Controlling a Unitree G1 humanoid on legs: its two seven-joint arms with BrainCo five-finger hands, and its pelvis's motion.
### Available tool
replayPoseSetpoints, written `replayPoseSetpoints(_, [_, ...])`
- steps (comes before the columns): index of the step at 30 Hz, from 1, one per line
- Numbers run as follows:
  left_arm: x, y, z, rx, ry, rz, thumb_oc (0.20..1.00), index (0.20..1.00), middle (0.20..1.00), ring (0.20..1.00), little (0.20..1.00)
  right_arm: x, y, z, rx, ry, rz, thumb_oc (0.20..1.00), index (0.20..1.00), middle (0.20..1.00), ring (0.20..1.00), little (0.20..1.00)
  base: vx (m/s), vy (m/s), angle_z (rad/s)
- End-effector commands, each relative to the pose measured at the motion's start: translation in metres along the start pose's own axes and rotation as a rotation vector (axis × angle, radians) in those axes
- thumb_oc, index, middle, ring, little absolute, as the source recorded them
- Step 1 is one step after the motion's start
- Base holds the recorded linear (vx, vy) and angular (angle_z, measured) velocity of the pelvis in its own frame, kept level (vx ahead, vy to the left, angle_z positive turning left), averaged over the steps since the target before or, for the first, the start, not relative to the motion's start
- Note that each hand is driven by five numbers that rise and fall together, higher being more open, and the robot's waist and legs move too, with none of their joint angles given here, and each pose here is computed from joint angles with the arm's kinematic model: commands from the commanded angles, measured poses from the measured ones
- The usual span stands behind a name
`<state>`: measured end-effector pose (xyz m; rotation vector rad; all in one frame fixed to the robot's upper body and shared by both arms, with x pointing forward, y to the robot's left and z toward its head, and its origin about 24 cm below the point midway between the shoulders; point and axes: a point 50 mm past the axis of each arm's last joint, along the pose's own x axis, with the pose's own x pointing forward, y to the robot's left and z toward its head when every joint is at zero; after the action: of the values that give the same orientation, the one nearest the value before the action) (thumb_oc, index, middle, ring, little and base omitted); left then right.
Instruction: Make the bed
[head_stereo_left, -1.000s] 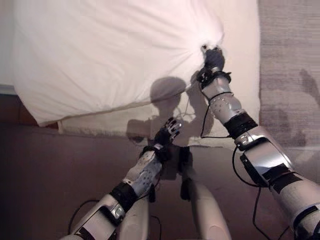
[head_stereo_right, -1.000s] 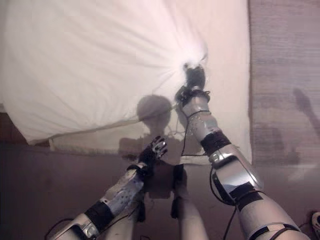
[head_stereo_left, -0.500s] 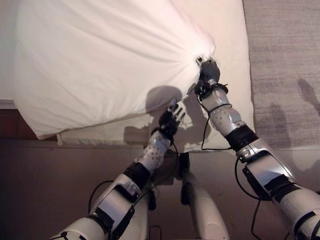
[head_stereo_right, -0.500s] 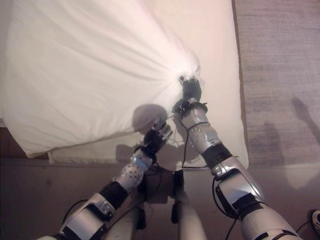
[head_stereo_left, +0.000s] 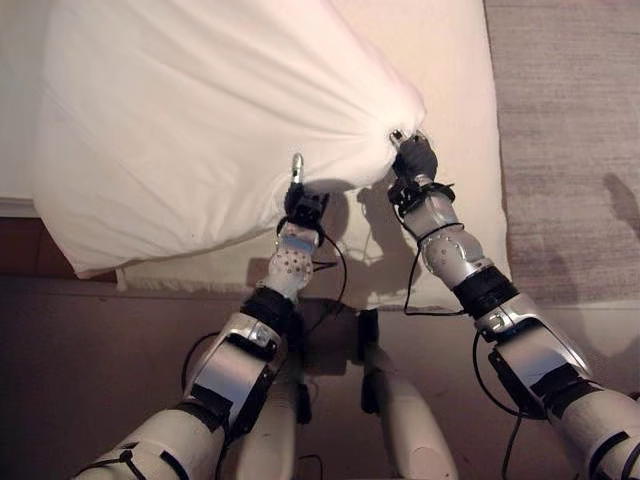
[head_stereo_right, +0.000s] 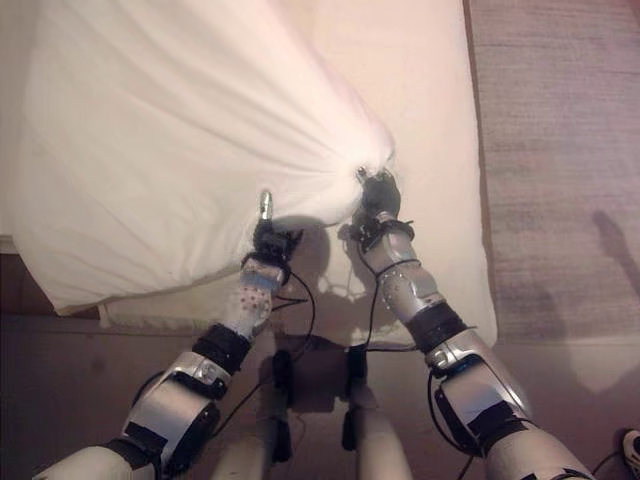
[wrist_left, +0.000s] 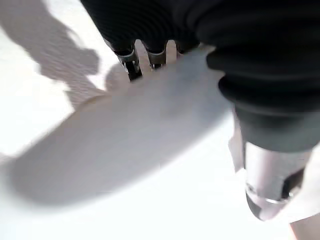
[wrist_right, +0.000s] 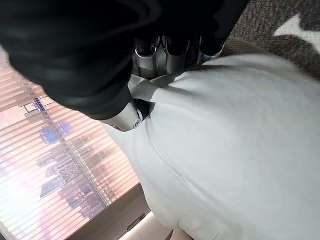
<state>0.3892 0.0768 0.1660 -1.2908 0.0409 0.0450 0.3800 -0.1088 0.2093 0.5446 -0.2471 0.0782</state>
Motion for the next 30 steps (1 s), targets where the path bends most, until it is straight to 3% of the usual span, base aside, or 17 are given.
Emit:
replayPoseSetpoints(1, [0.004,-0.014,0.032,-0.067,-0.172,-0.006,1.000,1.000,1.000,1.000,1.000,-0.017,-0.037,0.020,0.107,-0.152,-0.116,0.200,0.200,0.200,0.200,0.200,-0.01,-0.029,0.13])
replayPoseSetpoints(13, [0.001,0.024,0.087,-0.073,-0.394,0.155,1.000,1.000,1.000,1.000,1.000,-0.049,-0.086,0.030,0.218,-0.278,-0.288,0.200,0.200,0.200,0.200,0.200,0.00,-0.033,0.04])
replayPoseSetpoints(30, [-0.022,0.096,0.091,-0.083,-0.448,0.333,1.000,1.000,1.000,1.000,1.000,-0.066,-0.113,0.002,0.294,-0.247,-0.470,0.200,0.200,0.200,0.200,0.200,0.00,-0.005,0.04])
